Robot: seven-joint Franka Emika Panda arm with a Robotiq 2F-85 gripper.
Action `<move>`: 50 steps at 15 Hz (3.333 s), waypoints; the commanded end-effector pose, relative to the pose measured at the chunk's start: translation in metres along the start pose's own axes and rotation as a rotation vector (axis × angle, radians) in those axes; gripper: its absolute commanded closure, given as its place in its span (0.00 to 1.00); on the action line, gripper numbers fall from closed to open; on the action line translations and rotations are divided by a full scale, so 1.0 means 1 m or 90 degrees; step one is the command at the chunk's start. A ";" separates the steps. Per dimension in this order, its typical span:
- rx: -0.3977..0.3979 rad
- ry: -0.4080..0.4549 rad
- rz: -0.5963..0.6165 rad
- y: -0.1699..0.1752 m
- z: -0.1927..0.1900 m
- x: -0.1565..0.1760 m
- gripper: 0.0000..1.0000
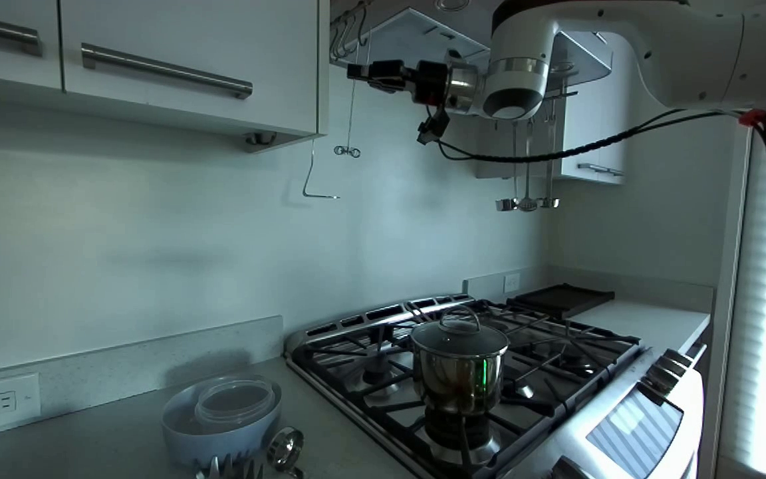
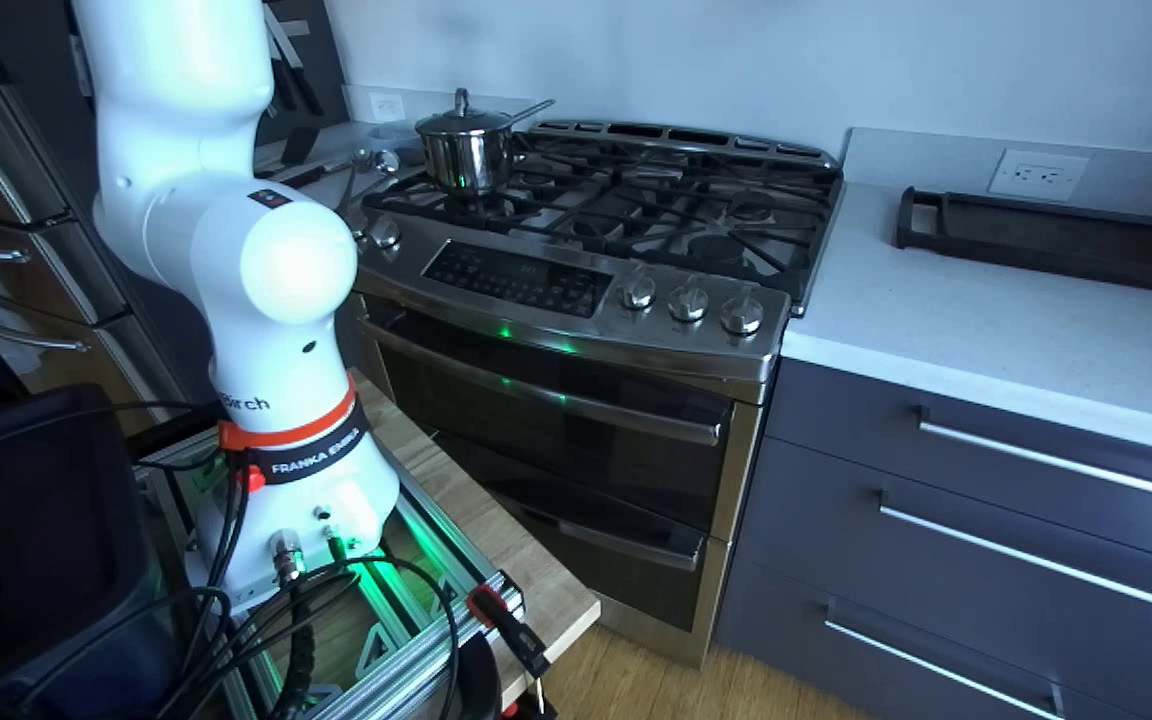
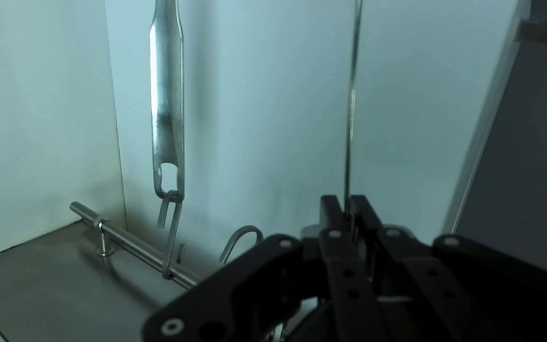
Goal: Take the whisk off of the hanger and place it on the stove
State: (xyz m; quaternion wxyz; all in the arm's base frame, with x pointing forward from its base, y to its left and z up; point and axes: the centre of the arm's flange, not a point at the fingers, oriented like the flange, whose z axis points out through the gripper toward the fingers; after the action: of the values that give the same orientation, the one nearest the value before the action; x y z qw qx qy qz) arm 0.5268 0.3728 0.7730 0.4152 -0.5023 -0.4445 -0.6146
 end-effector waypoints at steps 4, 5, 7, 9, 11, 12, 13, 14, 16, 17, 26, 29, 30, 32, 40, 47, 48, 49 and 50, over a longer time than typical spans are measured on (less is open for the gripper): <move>-0.020 0.005 0.010 -0.004 -0.017 -0.006 0.98; -0.022 0.008 0.013 -0.003 -0.019 -0.006 0.98; -0.016 0.013 0.025 -0.004 -0.023 -0.008 0.98; -0.009 0.010 0.043 -0.005 -0.027 -0.012 0.98; -0.008 -0.002 0.052 -0.006 -0.031 -0.017 0.98; -0.007 -0.014 0.051 -0.007 -0.034 -0.020 0.98; -0.005 -0.025 0.050 -0.009 -0.036 -0.023 0.98; -0.001 -0.036 0.052 -0.011 -0.039 -0.026 0.98; 0.008 -0.056 0.060 -0.013 -0.045 -0.035 0.98; 0.009 -0.064 0.064 -0.015 -0.048 -0.039 0.98; 0.012 -0.118 0.089 -0.022 -0.083 -0.064 0.98; -0.009 -0.166 0.065 -0.022 -0.095 -0.068 0.98; -0.015 -0.187 0.057 -0.022 -0.100 -0.069 0.98; -0.023 -0.246 0.029 -0.021 -0.111 -0.072 0.98; -0.079 -0.485 -0.019 -0.010 -0.174 -0.095 0.98; -0.129 -0.628 -0.031 0.004 -0.223 -0.118 0.98; -0.132 -0.638 -0.030 0.005 -0.228 -0.122 0.98; -0.136 -0.640 -0.026 0.006 -0.230 -0.123 0.98; -0.134 -0.617 -0.037 0.016 -0.219 -0.123 0.91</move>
State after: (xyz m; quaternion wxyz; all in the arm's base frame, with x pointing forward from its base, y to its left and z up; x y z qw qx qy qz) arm 0.5065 0.1655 0.6321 0.0905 -0.7572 -0.5356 -0.3629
